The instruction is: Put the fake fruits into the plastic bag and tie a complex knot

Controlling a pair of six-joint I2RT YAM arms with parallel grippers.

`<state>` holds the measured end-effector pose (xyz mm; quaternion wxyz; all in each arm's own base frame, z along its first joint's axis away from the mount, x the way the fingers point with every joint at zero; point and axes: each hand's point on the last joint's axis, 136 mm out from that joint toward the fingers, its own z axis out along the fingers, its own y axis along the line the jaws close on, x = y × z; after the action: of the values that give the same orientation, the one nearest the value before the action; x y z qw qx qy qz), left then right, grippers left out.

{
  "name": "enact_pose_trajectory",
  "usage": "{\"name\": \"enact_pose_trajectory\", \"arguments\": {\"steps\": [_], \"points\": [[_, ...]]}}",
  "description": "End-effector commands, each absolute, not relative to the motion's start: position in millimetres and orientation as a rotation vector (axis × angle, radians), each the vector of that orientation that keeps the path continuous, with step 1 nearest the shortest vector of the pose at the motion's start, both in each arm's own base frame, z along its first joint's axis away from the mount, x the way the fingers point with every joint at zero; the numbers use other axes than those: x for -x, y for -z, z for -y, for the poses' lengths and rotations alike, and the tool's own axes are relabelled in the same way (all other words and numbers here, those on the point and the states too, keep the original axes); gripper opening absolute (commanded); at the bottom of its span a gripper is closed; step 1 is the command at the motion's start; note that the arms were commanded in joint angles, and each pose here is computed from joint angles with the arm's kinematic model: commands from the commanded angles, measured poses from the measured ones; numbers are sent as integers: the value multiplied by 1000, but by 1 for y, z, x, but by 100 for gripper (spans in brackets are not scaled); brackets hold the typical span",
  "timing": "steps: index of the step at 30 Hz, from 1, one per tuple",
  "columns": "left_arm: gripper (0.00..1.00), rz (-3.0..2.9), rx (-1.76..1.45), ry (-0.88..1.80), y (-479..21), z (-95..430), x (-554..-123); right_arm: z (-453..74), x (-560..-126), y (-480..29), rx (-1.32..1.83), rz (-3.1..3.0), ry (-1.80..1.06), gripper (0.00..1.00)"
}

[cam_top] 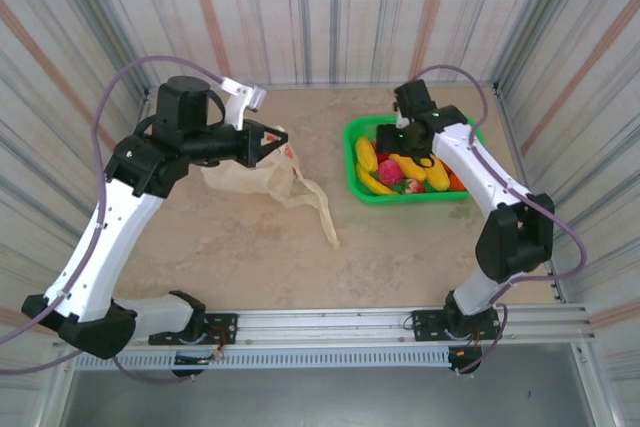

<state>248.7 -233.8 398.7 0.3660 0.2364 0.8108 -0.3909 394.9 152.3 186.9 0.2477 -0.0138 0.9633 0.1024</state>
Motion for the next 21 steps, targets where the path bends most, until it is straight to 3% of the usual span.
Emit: {"name": "enact_pose_trajectory", "arguments": {"steps": [1, 4, 11, 21], "points": [[0, -2037, -651, 1096, -409, 233, -230, -185, -409, -182, 186, -2641, -461, 95], [0, -2023, -657, 1082, -410, 226, -221, -189, -425, -160, 204, -2699, -429, 92], [0, -2047, -664, 989, -395, 209, -209, -190, -449, -117, 142, -2780, -431, 67], [0, -2079, -642, 836, -370, 185, -199, -192, -449, -65, 138, -2915, -348, 71]]}}
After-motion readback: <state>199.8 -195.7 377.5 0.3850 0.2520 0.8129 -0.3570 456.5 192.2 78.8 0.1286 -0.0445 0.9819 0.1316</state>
